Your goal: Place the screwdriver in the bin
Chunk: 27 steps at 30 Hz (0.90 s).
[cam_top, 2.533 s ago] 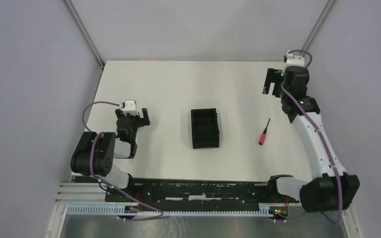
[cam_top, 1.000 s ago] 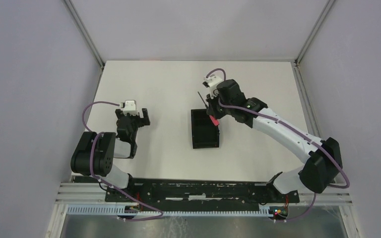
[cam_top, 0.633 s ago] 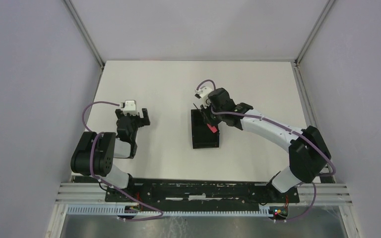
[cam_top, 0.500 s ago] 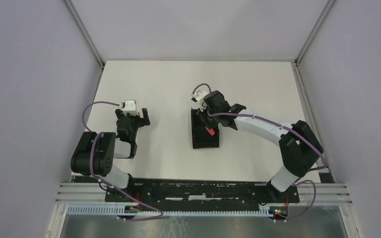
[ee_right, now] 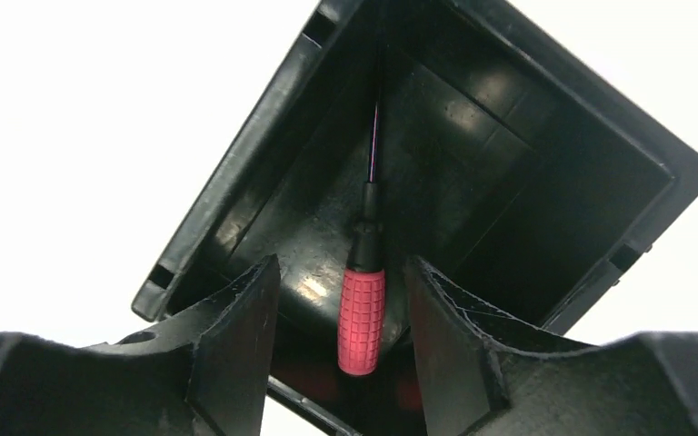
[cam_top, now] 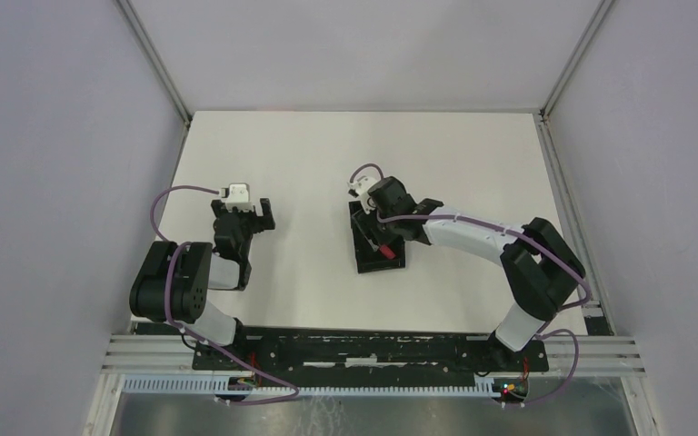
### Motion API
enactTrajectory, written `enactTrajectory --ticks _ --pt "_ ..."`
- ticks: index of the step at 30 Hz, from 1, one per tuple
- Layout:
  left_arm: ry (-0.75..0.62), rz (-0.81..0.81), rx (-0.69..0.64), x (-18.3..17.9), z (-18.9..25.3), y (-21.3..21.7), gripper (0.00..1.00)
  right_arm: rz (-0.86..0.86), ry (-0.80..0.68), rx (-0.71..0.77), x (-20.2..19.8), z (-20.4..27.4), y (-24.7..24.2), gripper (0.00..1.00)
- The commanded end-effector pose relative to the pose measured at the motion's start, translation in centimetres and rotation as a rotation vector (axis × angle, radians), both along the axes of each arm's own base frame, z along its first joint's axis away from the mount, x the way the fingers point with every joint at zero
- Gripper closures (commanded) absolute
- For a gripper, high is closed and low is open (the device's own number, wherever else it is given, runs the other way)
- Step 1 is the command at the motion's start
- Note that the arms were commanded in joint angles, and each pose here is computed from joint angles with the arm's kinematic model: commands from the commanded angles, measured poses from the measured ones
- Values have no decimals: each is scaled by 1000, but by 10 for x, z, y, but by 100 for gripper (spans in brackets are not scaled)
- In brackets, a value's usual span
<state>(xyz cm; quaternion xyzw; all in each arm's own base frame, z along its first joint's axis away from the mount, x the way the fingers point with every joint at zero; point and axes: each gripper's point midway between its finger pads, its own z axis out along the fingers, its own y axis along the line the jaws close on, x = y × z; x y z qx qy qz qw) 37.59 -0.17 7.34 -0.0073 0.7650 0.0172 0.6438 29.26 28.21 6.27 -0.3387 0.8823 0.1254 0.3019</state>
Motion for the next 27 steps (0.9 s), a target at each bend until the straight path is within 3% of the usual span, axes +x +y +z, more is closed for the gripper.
enactTrajectory --ticks 1,5,7,9,15,21,27 --pt "-52 5 -21 4 14 0 0 -43 -139 149 20 62 22 41" --pt "-54 6 -21 4 15 1 0 -106 -250 233 30 108 18 37" --pt "-54 5 -22 4 15 1 0 -136 -317 268 32 135 10 24" --pt "-53 5 -21 4 15 0 0 -187 -398 276 35 159 -6 2" --pt "-53 4 -22 4 15 0 0 -432 -599 205 43 185 -92 2" --pt "-54 4 -22 4 15 0 0 -689 -651 143 41 122 -193 2" --pt "-54 6 -21 4 15 1 0 -832 -727 124 15 68 -244 2"
